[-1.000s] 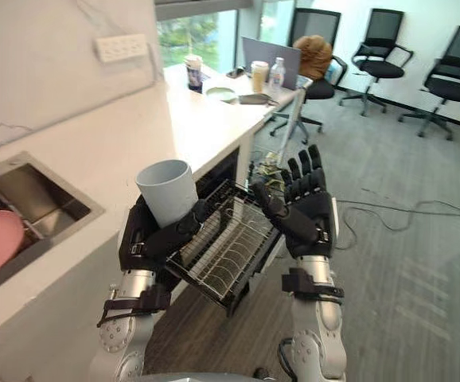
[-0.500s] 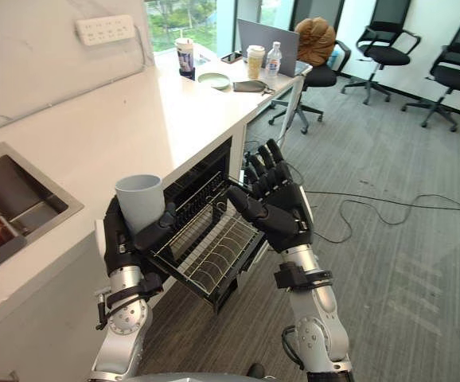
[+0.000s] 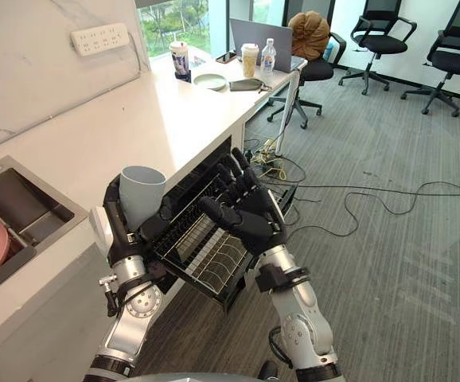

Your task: Walk over to the sink, pick up the cup, carry it to the dishwasher, place the cup inside the dishwasher, then close the dishwasher door

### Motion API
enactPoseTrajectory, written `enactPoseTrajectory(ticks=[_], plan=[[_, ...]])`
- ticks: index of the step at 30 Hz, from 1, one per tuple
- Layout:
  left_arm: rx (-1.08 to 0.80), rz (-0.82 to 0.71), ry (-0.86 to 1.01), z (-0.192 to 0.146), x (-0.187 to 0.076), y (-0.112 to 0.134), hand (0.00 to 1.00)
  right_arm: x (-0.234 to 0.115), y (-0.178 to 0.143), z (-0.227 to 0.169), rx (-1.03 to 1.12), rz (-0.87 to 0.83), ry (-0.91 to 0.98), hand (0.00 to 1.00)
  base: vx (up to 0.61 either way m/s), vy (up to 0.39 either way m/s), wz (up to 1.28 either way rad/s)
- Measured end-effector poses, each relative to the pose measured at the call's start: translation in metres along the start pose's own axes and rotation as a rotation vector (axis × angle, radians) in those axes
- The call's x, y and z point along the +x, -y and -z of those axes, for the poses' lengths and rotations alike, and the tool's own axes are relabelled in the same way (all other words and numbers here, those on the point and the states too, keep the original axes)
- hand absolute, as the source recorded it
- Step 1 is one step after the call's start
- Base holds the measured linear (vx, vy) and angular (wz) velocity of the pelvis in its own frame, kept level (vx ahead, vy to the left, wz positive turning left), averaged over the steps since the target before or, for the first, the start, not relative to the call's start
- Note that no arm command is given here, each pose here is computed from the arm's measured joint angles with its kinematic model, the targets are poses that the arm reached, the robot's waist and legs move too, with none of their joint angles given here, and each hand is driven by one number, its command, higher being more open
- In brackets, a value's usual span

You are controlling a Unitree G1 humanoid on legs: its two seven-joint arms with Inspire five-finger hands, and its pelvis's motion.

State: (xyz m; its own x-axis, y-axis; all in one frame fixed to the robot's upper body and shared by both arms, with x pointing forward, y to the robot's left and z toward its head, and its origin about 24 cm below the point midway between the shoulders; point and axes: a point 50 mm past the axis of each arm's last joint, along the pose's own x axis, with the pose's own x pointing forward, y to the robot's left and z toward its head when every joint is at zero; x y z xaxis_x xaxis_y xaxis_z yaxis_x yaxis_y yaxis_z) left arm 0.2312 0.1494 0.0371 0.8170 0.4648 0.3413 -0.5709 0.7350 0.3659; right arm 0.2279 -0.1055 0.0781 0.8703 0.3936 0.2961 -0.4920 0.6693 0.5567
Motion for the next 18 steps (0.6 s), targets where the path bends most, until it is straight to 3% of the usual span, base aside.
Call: enactPoseTrajectory(ticks=[18], plan=[[0.014, 0.063, 0.154, -0.023, -0.005, 0.012, 0.0, 0.001, -0.002, 0.012, -0.112, 0.069, -0.1, 1.0, -0.01, 0.048, 0.0]])
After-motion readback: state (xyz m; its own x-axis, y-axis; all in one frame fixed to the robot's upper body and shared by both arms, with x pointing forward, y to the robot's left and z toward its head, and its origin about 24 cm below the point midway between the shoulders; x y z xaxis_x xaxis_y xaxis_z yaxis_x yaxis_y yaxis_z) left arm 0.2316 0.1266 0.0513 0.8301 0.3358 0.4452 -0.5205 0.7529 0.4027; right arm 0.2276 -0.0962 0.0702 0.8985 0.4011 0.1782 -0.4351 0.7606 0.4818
